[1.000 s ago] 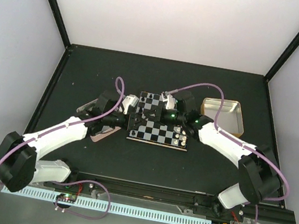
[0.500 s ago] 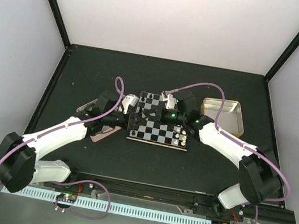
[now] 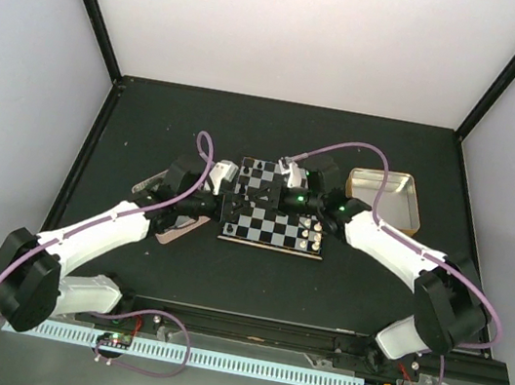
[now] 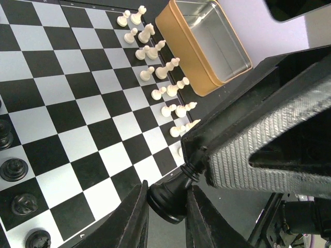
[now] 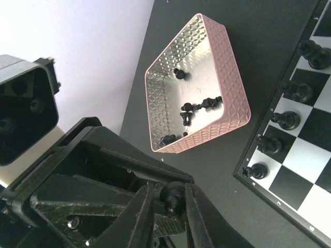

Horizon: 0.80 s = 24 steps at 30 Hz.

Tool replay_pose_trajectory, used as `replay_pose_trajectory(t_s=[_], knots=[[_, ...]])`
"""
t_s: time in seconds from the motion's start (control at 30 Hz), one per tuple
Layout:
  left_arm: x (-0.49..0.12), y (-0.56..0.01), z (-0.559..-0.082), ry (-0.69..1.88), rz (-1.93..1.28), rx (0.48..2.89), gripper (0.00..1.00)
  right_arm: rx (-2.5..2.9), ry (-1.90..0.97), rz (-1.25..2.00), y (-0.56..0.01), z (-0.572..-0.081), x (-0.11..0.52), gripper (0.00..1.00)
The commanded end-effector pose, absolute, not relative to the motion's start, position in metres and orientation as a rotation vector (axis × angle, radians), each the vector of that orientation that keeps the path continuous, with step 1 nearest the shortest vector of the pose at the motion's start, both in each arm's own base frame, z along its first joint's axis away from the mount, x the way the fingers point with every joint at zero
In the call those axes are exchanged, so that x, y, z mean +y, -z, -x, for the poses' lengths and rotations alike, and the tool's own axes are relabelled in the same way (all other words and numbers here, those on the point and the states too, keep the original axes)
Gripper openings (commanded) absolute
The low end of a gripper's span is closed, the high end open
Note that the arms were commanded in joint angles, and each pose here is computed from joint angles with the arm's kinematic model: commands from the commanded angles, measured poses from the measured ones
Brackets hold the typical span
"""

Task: Set up the chess pieces on the board
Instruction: Place the chess piece on the chessboard.

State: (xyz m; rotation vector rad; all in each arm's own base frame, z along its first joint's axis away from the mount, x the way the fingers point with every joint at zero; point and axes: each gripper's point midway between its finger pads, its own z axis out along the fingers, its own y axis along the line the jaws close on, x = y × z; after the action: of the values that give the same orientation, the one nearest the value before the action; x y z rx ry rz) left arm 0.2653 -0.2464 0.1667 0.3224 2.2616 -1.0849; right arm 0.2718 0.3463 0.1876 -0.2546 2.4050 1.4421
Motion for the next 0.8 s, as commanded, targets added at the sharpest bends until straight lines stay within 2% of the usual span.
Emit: replay_pose_trajectory(t_s=[0.0,0.23,0.4,0.43,0.6,0.77], knots=[[-0.247,-0.186,-0.274,1.07,-0.32,2.19,0.18,2.36,-1.526,0.291,-0.211,-0.262,0.347,0.15],[-0.25,-0.19,-0.272,1.096,-0.341,2.174,0.18,2.359,-1.502,0.292,-0.21,-0.268,0.349,0.13],[-0.251,-0.192,-0.27,1.107,-0.353,2.167,0.18,2.361,-1.488,0.291,-0.209,-0.273,0.351,0.18],[-0.251,-0.192,-0.269,1.109,-0.356,2.165,0.18,2.36,-1.488,0.292,-0.209,-0.273,0.351,0.18],[-0.251,-0.192,-0.269,1.108,-0.359,2.165,0.2,2.351,-1.487,0.302,-0.21,-0.275,0.353,0.02],[-0.25,-0.192,-0.27,1.101,-0.354,2.163,0.23,2.351,-1.421,0.304,-0.205,-0.281,0.35,0.01]])
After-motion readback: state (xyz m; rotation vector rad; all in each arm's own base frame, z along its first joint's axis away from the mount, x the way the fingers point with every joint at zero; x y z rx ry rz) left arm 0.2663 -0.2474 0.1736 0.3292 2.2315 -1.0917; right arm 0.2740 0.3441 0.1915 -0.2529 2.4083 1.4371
